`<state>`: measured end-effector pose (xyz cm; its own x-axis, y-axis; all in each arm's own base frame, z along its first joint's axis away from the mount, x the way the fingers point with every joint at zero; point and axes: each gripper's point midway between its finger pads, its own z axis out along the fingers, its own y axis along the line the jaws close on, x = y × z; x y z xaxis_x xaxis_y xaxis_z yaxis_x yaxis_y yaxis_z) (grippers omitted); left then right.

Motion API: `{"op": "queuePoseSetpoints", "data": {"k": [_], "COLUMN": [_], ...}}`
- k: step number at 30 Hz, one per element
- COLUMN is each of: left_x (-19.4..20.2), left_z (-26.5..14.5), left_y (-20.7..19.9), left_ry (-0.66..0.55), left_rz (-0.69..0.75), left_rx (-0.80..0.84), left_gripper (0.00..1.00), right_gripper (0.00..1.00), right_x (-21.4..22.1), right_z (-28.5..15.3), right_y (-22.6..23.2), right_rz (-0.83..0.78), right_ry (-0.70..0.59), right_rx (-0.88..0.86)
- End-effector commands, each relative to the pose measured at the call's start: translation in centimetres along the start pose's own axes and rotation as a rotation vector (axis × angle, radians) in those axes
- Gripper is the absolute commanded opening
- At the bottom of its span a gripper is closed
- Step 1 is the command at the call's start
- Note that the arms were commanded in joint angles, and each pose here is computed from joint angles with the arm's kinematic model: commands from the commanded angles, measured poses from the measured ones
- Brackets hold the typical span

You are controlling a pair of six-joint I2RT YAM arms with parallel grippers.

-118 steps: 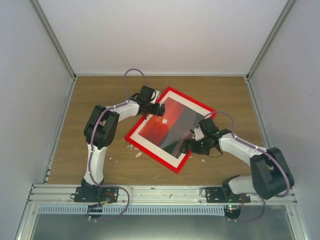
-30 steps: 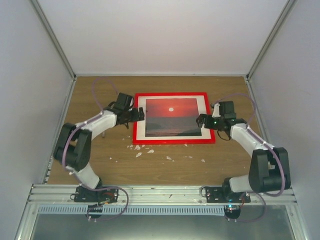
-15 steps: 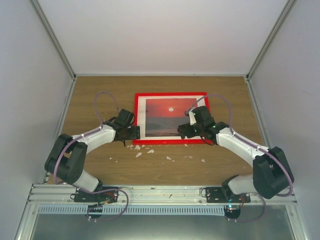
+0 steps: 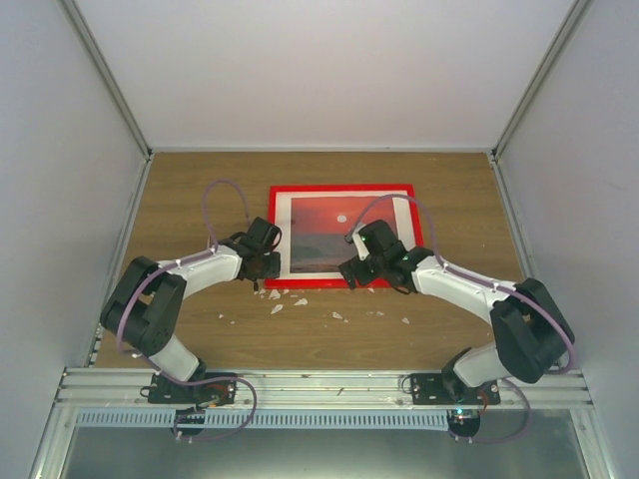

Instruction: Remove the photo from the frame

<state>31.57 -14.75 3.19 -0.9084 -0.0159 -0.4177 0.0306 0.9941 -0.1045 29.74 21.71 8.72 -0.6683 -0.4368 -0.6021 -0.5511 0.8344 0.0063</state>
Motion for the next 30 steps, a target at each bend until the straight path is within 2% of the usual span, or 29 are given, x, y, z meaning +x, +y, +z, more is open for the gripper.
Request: {"op": "queuePoseSetpoints", "data": {"k": [1, 6, 9, 18, 30], "left_x": [-0.9, -1.3, -2.1, -4.6, -5.9], "left_z": [0.1, -0.5, -1.5, -5.2, -8.6], "left_y": [-0.5, -0.7, -0.7, -1.3, -1.7], "left_ry": [-0.025, -0.032, -0.054, -0.134, -0.191], "left_rz": [0.020, 0.028, 0.028, 0.022, 0.021], "left_rx": [-0.016, -0.018, -0.023, 0.000, 0.033], "left_gripper": [0.26, 0.07, 0.00, 0.00, 0.00], "right_gripper": [1.00, 1.00, 1.00, 0.98, 0.91], "right_x": [-1.6, -1.3, -0.9, 0.0, 0.1], "right_z": [-0.1, -0.2, -0.3, -2.1, -1.3], "right_y": [1.3, 4.1, 5.0, 8.0, 8.4], "right_rz": [-0.106, -0.238, -0.286, -0.515, -0.693], "right_ry": [-0.050, -0.071, -0.070, -0.181, -0.240], "right_rx": [0.020, 0.009, 0.033, 0.114, 0.432]}}
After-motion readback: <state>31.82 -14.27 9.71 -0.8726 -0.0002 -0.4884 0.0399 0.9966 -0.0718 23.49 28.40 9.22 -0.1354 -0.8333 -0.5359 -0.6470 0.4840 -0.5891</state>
